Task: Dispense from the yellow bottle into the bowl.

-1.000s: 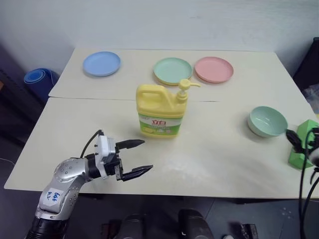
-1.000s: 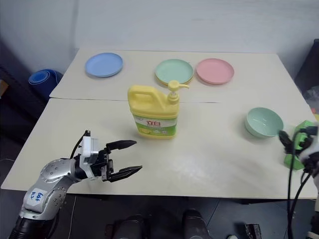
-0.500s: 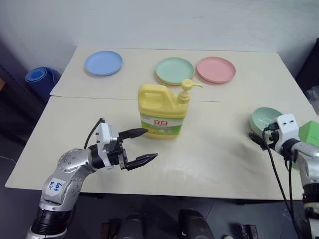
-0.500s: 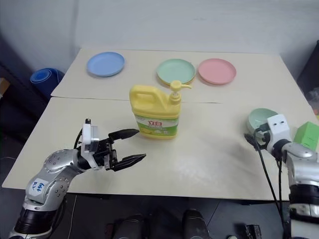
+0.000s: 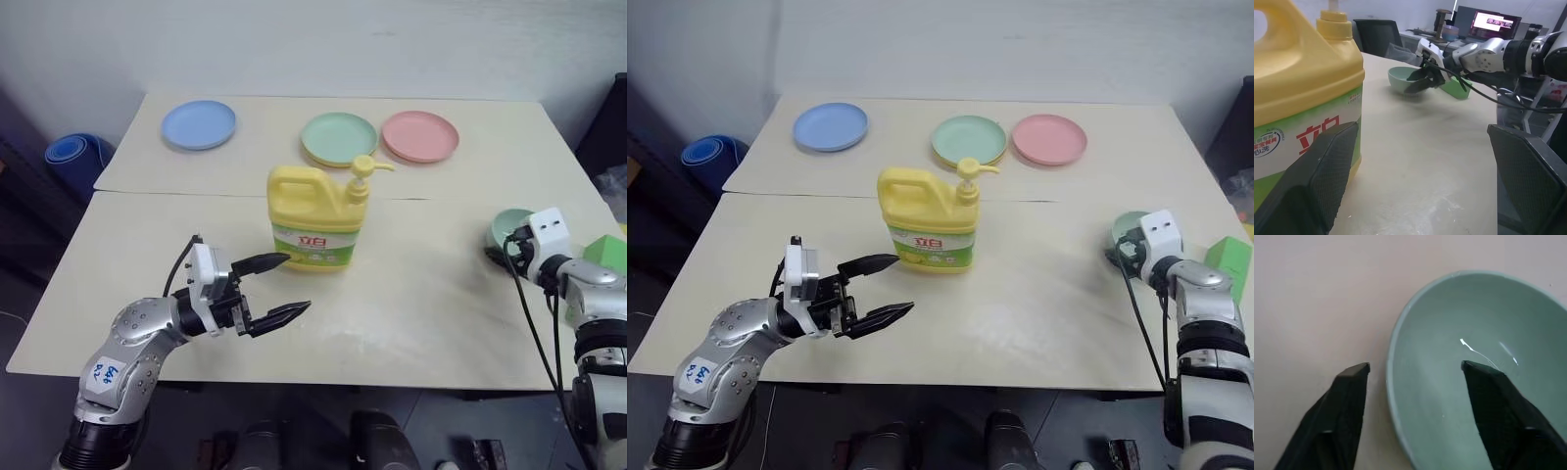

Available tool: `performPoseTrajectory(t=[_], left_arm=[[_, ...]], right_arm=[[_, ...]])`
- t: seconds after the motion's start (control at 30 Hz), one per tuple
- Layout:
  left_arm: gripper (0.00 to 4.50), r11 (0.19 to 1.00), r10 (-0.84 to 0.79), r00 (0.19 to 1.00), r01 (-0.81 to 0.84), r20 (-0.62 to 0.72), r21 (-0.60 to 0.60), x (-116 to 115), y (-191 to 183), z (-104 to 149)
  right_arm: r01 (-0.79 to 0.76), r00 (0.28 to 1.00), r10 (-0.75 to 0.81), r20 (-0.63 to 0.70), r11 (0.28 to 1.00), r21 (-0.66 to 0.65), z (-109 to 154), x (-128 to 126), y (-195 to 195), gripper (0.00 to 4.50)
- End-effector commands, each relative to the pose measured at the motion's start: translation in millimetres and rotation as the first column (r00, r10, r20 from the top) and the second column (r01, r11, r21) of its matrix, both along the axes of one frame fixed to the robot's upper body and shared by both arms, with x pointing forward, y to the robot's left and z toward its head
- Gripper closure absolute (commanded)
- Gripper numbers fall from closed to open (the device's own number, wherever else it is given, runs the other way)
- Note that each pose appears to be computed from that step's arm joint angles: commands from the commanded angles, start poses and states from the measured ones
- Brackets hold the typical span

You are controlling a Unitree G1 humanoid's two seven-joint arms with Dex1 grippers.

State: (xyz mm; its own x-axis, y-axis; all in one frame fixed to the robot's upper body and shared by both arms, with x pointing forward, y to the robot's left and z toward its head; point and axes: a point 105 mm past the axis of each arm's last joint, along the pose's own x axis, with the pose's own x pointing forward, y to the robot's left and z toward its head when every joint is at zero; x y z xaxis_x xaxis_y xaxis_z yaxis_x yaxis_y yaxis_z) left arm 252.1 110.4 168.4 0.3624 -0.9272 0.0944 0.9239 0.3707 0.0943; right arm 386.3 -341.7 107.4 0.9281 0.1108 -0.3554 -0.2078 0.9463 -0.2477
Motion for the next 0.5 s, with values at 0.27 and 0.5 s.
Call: performPoseTrajectory(t=[0.27, 0.5], left_arm=[[0.00, 1.000, -0.008, 0.999, 0.008, 0.032, -0.019, -6, -3, 8], [0.40, 0.991, -0.037, 0.999, 0.039, 0.017, -0.126, -8, 15, 54]], right_arm=[[-0.021, 1.000, 0.021, 0.014, 1.000, 0.018, 5, 3, 2, 4.48], [-0.399, 0.901, 0.421, 0.102, 0.898, -0.182, 66, -5, 57, 4.50]])
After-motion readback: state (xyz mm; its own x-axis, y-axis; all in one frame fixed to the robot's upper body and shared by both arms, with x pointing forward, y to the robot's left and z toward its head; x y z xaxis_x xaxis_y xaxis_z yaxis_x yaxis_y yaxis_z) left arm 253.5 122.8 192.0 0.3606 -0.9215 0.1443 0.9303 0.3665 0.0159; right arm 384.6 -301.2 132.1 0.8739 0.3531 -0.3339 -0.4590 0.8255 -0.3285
